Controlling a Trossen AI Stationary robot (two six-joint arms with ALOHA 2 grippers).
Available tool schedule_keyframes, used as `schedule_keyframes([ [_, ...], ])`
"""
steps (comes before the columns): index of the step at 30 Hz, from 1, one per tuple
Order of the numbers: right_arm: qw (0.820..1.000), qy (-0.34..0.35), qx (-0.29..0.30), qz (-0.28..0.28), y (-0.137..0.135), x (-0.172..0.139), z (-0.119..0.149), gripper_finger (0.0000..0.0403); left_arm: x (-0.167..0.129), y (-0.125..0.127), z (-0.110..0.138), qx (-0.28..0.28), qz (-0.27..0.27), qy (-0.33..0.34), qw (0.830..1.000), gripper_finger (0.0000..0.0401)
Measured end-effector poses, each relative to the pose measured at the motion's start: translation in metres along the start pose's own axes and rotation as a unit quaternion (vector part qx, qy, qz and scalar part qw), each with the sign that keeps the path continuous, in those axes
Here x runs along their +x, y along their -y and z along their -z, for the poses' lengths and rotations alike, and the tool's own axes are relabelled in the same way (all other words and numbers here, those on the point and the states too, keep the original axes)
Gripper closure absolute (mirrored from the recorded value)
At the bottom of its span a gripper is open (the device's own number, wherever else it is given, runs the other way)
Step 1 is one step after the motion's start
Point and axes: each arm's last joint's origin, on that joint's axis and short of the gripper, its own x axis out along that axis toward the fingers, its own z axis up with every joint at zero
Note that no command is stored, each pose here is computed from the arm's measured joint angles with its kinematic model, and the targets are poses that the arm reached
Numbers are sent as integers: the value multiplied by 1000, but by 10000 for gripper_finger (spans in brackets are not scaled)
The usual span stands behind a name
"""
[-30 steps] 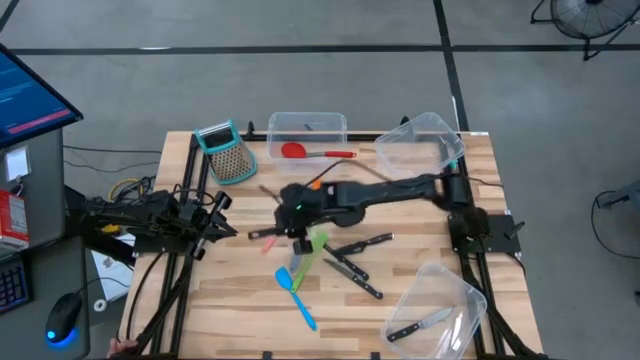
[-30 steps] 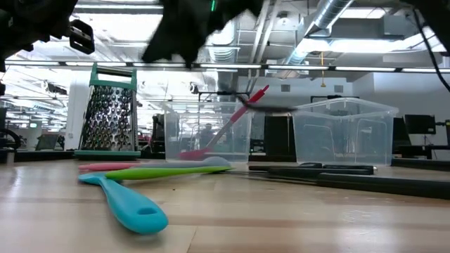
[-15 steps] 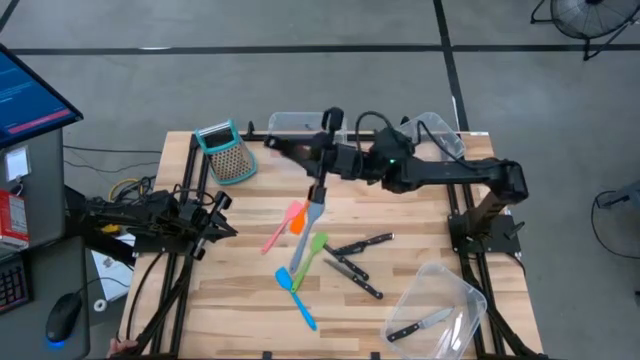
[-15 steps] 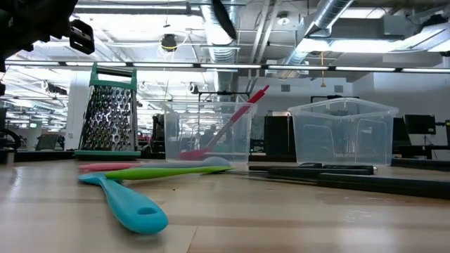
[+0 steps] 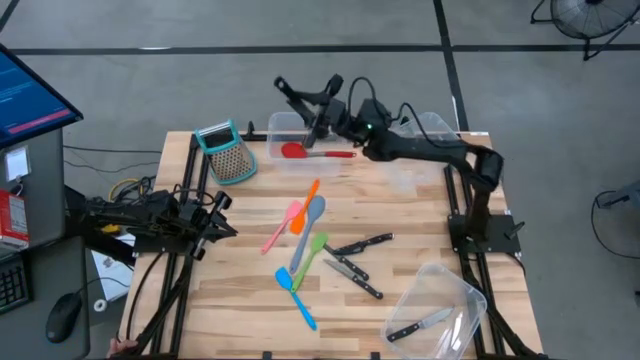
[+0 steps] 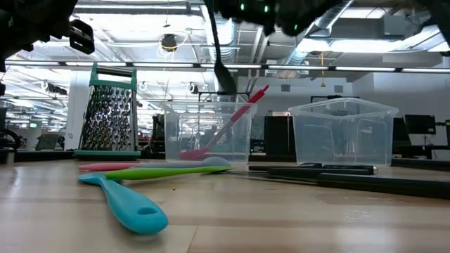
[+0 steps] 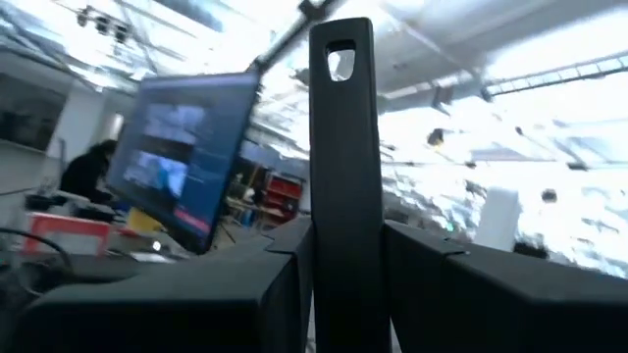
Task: Pick & Place Kitchen Items
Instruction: Put the black serving spoon into the top left transparent bin
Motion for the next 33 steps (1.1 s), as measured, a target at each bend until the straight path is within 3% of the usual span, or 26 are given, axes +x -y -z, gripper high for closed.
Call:
schedule_keyframes([
  [4,999,-26,24,8,14,0,30,325,0,0,0,0,0,0,1000,393],
  [12,997,-64,40,-2,9,-1,67,325,0,0,0,0,0,0,1000,393],
  [20,991,-128,44,3,22,-5,81,325,0,0,0,0,0,1,1000,393],
  [33,989,-131,68,-1,26,-13,90,325,0,0,0,0,0,2,1000,393],
])
